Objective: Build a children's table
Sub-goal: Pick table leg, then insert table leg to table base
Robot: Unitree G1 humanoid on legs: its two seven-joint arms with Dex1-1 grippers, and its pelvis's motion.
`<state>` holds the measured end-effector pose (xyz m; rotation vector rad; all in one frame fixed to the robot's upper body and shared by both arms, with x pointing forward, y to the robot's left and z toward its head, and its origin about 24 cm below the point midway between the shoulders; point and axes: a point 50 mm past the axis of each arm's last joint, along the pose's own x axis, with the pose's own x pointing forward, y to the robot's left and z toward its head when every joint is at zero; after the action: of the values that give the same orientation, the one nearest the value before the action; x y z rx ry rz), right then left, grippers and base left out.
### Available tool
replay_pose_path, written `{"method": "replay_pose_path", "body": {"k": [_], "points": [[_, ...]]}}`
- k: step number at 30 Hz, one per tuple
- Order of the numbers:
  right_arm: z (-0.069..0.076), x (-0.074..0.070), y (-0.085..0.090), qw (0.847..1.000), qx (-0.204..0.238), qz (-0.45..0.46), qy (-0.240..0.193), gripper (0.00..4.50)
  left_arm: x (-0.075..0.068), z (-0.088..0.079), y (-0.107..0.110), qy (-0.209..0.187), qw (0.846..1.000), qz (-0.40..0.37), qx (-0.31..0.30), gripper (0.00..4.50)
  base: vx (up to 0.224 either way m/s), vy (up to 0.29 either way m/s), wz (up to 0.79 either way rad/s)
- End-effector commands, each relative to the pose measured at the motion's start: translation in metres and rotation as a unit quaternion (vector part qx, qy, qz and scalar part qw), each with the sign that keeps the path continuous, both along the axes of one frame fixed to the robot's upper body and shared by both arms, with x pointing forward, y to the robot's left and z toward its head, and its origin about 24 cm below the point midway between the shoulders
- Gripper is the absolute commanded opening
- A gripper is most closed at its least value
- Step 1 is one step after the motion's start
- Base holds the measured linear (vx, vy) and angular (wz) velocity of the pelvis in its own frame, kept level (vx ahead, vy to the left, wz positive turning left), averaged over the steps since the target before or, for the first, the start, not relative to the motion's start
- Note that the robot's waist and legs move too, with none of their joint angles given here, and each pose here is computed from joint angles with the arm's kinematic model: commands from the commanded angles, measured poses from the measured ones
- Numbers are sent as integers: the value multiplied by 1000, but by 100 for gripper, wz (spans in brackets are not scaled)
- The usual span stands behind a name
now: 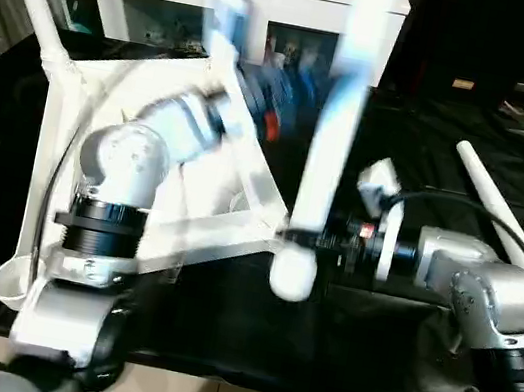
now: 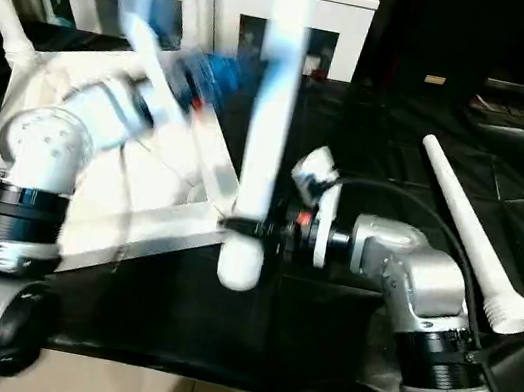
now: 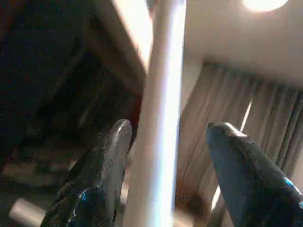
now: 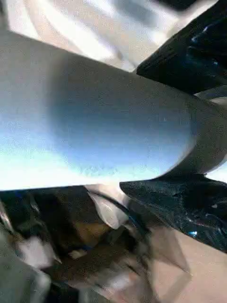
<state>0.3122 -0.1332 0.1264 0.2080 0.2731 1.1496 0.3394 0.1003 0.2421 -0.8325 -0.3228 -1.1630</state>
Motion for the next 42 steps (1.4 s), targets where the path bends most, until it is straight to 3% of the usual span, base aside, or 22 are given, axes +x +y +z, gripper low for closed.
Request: {"method": "replay_pose_path", "body": {"k": [1,2,3,5,6,7,9,11,12,14,17,18,20,24,26,29,36,37,41,42], "points": [[7,7,-9,998,5,-52,-31,184,-1,7,9,-6,999,13,-31,292,0,0,0],[7,10,-11,997,3,-73,-37,184,-1,5,13,-6,999,19,-29,292,0,0,0],[5,20,-21,986,-17,-151,-62,184,-1,-4,23,-1,999,52,10,292,0,0,0],[1,23,-28,976,-53,-195,-85,184,2,-23,25,-6,985,109,132,292,0,0,0],[-3,23,-34,968,-79,-221,-88,184,4,-43,25,-8,961,142,239,292,0,0,0],[-7,22,-39,963,-94,-238,-88,184,3,-65,26,-19,923,163,348,292,0,0,0],[-7,20,-41,962,-91,-238,-101,184,0,-83,26,-41,888,167,428,292,0,0,0],[-9,15,-43,960,-99,-238,-109,184,-7,-111,25,-70,843,132,517,292,0,0,0],[-9,14,-44,958,-102,-244,-108,184,-11,-123,24,-72,832,110,540,292,0,0,0],[-12,14,-45,955,-104,-256,-106,184,-16,-141,21,-65,823,71,559,292,0,0,0],[-13,14,-45,955,-97,-264,-97,184,-19,-151,21,-61,812,48,578,292,0,0,0],[-14,13,-44,957,-93,-260,-93,184,-21,-156,22,-55,806,36,588,257,0,0,0],[-15,9,-41,962,-86,-245,-85,184,-23,-165,25,-40,793,21,608,257,0,0,0],[-18,4,-36,965,-89,-231,-84,184,-23,-169,27,-40,788,18,614,215,0,0,0],[-21,0,-33,967,-96,-222,-82,184,-22,-174,32,-38,772,14,635,193,0,0,0],[-22,-1,-32,968,-96,-217,-81,184,-20,-178,36,-31,761,18,648,172,0,0,0],[-22,-2,-30,970,-97,-210,-80,184,-20,-182,39,-21,750,7,661,115,0,0,0],[-21,-2,-29,970,-96,-209,-80,184,-19,-184,40,-24,745,9,666,89,0,0,0],[-20,-2,-29,970,-95,-206,-81,184,-17,-184,41,-25,744,10,668,68,0,0,0],[-20,-2,-29,971,-95,-205,-81,184,-17,-185,42,-25,741,3,671,45,0,0,0]]}}
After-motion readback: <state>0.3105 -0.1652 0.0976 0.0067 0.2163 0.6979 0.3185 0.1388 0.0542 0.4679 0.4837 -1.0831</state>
